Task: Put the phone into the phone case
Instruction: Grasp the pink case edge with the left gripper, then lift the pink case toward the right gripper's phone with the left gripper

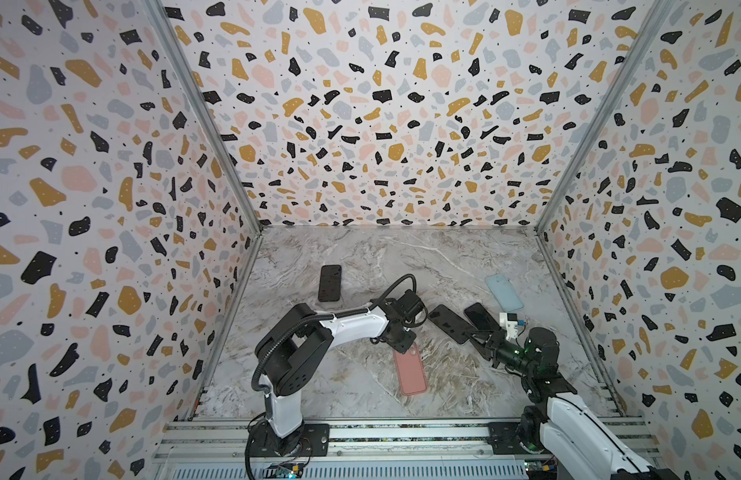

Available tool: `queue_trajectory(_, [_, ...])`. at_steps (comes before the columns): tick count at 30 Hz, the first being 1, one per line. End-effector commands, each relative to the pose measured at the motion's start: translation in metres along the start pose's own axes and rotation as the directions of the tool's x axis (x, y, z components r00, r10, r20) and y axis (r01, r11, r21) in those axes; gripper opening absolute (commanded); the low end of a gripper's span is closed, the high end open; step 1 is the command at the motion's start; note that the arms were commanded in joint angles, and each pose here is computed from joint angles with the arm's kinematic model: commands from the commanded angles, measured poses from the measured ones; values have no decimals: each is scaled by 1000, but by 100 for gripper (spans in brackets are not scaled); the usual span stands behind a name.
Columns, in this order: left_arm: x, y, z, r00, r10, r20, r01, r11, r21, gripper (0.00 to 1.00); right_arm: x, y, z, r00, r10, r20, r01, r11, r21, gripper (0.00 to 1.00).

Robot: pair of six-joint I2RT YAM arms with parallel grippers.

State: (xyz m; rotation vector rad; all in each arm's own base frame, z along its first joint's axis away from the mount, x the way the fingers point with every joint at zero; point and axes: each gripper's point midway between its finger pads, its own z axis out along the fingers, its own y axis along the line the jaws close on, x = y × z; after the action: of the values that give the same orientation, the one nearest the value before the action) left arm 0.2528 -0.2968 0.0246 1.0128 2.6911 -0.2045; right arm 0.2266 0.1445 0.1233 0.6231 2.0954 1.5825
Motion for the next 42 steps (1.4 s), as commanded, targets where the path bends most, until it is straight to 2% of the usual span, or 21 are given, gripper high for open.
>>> queue_trajectory(1, [6,1,0,1000,9,-12,-9,1000,-11,28,-2,18,-1,998,-67,-5,67,997,-50,0])
queue_trajectory(7, [12,5,-2,1000,5,-13,-5,1000,-26,17,-1,18,-1,998,-67,-11,67,996,-51,0])
queue_trajectory(18, [20,15,-9,999,-34,-3,34,997,-73,9,2,22,0,996,-86,-39,84,995,-56,0])
queue_trajectory(24, [21,21,-18,985,-165,45,167,984,-54,7,9,22,1,992,-88,-87,84,995,-51,0])
queue_trajectory(32, [30,36,-28,936,-337,101,342,939,-36,7,23,32,11,972,-118,-205,111,993,-44,0])
queue_trajectory(36, [38,38,-27,912,-395,111,399,917,-17,8,38,35,19,950,-137,-280,128,991,-50,0])
queue_trajectory(42, [48,41,-24,901,-420,110,424,906,-13,10,62,40,30,904,-179,-388,168,984,-63,0])
